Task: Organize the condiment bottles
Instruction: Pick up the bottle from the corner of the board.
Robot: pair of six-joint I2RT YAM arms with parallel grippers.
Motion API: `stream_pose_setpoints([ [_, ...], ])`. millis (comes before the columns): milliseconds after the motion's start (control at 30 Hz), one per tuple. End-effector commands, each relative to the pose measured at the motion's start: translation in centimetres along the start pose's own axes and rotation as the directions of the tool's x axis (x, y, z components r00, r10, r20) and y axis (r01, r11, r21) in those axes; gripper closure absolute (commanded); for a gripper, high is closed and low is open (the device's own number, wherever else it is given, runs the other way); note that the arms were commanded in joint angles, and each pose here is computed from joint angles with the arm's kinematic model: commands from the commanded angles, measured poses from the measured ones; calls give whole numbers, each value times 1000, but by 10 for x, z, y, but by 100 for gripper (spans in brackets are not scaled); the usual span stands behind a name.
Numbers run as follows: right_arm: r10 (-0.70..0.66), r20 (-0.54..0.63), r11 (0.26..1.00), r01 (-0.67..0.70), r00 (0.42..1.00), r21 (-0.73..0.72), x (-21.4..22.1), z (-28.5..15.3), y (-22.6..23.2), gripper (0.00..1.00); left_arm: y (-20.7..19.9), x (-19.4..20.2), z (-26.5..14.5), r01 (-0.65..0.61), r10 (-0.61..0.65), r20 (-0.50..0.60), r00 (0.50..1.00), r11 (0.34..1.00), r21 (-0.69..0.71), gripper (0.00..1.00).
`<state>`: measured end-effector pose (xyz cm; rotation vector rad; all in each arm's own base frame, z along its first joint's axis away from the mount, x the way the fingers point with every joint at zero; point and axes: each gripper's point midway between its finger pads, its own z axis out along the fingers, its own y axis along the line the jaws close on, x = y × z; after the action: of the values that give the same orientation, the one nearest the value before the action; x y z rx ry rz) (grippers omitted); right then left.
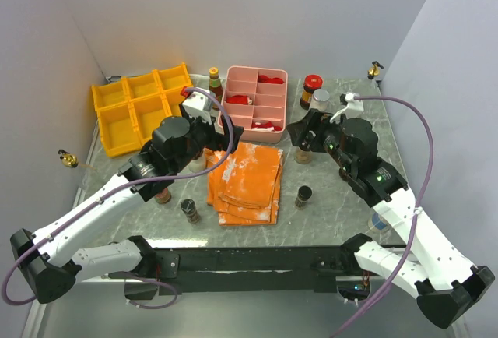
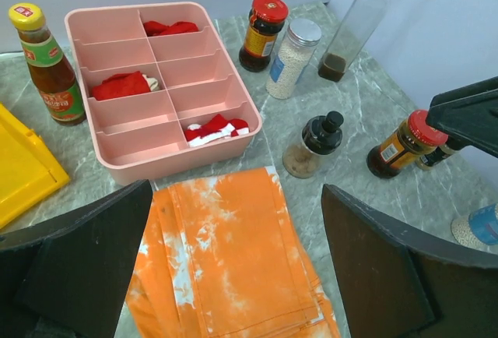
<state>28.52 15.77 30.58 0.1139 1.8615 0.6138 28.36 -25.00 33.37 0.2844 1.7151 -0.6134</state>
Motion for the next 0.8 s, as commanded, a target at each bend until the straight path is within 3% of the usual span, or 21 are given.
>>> stream_pose_setpoints([
  [0, -12, 45, 1000, 11, 999, 20, -12, -6, -3, 0, -3, -26, -7, 13, -13, 83, 996, 1000, 0, 4],
  [333, -2, 17, 1000, 2, 1000, -13, 0, -6, -1, 0, 22, -25, -4, 19, -4, 108, 994, 990, -137, 4],
  [467, 9, -10, 999, -10, 1000, -35, 7, -8, 3, 0, 62, -31, -11, 139, -78, 179, 981, 921, -364, 4],
  [533, 16, -15, 999, -16, 1000, -43, 9, -10, 3, 0, 69, -40, -15, 176, -93, 213, 972, 894, -413, 2],
  [567, 18, -19, 999, -19, 1000, -46, 10, -10, 3, 0, 75, -45, -17, 215, -115, 241, 964, 872, -440, 1],
  [667, 15, -39, 998, -18, 999, -67, 16, -11, 5, 0, 110, -54, -29, 265, -109, 275, 955, 727, -634, 1],
  [767, 15, -45, 997, -19, 999, -80, 17, -14, 7, 0, 150, -67, -62, 288, -83, 290, 953, 536, -794, 2],
])
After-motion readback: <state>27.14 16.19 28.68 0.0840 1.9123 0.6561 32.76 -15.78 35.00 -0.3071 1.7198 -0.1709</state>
